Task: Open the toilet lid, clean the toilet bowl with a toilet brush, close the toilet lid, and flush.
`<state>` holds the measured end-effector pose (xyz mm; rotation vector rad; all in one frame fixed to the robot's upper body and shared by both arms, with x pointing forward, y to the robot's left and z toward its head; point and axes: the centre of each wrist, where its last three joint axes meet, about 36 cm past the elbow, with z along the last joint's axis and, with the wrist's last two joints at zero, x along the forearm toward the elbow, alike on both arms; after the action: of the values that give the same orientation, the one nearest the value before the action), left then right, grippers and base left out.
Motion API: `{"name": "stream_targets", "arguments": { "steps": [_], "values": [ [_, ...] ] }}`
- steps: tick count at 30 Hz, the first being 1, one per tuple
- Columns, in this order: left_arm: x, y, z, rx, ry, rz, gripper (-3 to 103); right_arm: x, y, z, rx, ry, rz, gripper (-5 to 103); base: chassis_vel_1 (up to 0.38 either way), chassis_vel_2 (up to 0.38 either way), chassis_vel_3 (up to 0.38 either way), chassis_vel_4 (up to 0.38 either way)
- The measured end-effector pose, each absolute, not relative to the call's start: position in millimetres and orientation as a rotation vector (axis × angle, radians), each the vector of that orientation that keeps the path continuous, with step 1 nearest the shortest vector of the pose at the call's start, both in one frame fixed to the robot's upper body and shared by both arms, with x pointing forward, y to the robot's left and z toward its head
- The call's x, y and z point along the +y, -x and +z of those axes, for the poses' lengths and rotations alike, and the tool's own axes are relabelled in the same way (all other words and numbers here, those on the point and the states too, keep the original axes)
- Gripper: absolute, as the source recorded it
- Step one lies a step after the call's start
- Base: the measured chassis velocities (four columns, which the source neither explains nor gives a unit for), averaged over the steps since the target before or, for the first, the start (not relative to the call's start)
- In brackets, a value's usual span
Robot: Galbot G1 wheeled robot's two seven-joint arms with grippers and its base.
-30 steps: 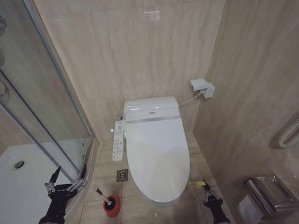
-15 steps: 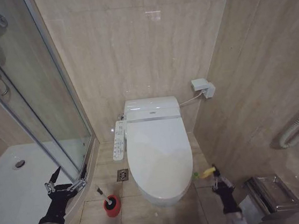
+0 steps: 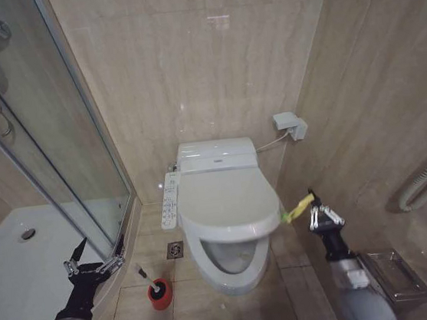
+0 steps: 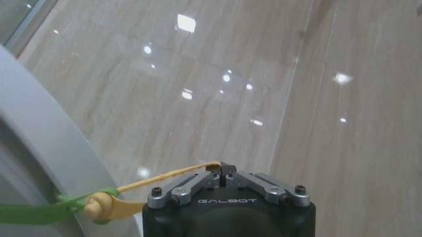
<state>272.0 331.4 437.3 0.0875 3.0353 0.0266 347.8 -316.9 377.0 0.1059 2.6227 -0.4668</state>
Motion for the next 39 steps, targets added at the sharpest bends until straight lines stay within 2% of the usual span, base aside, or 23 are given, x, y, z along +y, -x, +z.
{"name": "stream_targets", "arguments": {
  "steps": [10, 29, 35, 39],
  "values": [
    [331, -272, 437, 3.035, -0.088, 0.027, 100, -323, -385, 406, 2.635, -0.042, -0.415, 1, 0.000, 0.000, 0.000, 0.000],
    [331, -272, 437, 3.035, -0.088, 0.027, 100, -284, -462, 421, 2.855, -0.085, -0.019, 1, 0.000, 0.000, 0.000, 0.000],
    [331, -272, 437, 3.035, -0.087, 0.027, 100, -274, -484, 423, 2.859, -0.109, 0.040, 1, 0.000, 0.000, 0.000, 0.000],
    [331, -272, 437, 3.035, -0.087, 0.027, 100, -270, -517, 435, 2.848, -0.110, 0.053, 1, 0.000, 0.000, 0.000, 0.000]
  ]
}}
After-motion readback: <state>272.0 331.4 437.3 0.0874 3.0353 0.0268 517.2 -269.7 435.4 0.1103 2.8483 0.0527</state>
